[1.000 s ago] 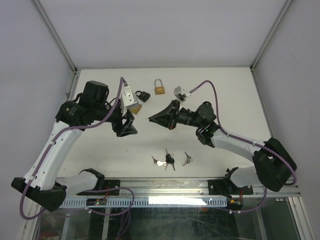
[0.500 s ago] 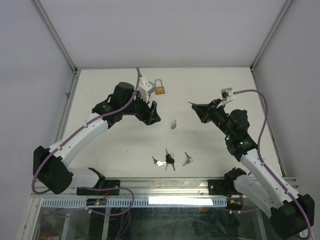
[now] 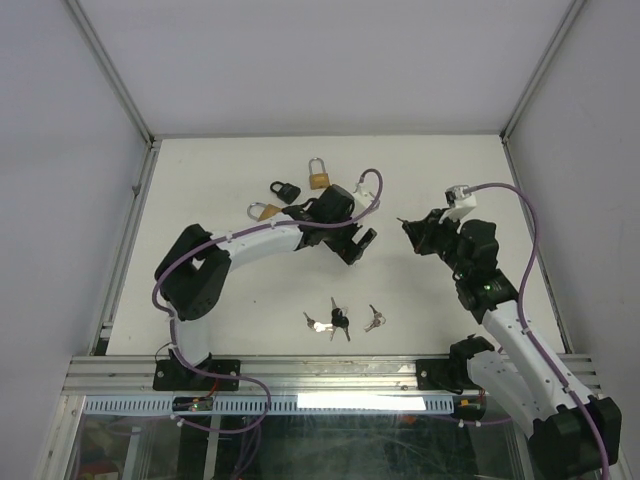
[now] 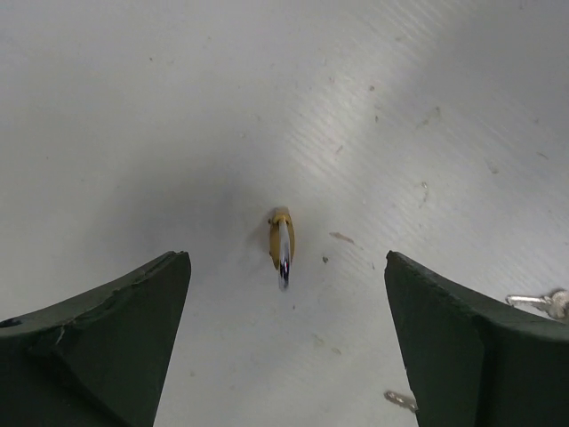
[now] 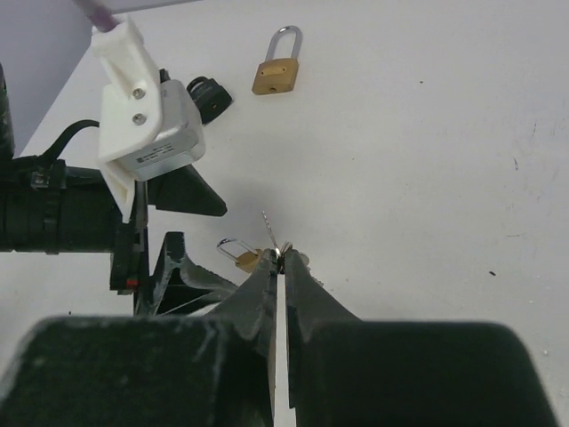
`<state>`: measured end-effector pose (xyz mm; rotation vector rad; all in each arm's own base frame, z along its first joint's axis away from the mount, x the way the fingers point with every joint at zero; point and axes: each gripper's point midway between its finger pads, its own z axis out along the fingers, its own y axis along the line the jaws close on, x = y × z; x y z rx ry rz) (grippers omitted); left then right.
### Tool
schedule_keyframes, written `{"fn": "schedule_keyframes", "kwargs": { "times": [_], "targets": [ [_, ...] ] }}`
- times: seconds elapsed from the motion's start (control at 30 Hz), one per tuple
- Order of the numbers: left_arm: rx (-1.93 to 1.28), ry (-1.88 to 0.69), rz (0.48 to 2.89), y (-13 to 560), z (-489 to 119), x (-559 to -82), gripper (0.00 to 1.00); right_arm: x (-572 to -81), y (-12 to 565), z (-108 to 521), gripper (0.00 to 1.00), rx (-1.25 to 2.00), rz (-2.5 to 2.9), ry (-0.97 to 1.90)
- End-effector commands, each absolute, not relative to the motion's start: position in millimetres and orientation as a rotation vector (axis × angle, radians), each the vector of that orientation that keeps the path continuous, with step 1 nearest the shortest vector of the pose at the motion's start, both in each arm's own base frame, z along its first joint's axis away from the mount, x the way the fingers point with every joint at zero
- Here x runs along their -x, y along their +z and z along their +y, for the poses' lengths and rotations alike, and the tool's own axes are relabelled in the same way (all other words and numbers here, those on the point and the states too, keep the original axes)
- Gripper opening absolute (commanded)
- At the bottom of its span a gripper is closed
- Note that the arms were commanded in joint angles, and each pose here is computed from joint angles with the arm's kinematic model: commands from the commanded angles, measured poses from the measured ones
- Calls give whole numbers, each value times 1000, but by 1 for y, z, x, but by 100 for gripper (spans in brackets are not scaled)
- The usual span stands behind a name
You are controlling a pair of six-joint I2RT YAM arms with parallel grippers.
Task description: Unlock with the key
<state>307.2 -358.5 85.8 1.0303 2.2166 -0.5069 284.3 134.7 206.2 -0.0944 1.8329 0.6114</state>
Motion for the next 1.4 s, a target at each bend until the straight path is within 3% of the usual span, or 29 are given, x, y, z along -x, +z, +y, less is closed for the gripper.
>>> {"fn": "schedule_keyframes", "kwargs": {
  "times": [0.0,0.23,0.4,0.63,0.83,0.97,1.03,1.07,1.23,1.37],
  "targets": [
    [-1059,-380,2081,103,-378,-344,91,-284,213,133,0,147,1785,606],
    [-1155,-357,2099,78,-378,-342,65,-280,208,125,0,163,1788,587],
    [-1195,-331,2117,68,-377,-343,62,-279,203,124,0,169,1795,595],
    [-1205,-291,2151,57,-373,-344,44,-280,203,123,0,177,1785,605],
    [-1233,-304,2158,52,-372,-340,43,-281,204,122,0,181,1782,611],
    [-1222,-304,2160,54,-372,-340,21,-280,206,122,0,187,1780,611],
    [-1219,-322,2155,57,-374,-339,2,-280,206,121,0,188,1782,609],
    [-1211,-334,2153,60,-376,-339,0,-279,206,122,0,192,1784,612],
    [-1065,-548,2134,111,-385,-341,0,-273,228,132,0,258,1752,688],
    [-901,-956,1911,232,-379,-350,0,-259,287,153,0,420,1647,842]
  ]
}}
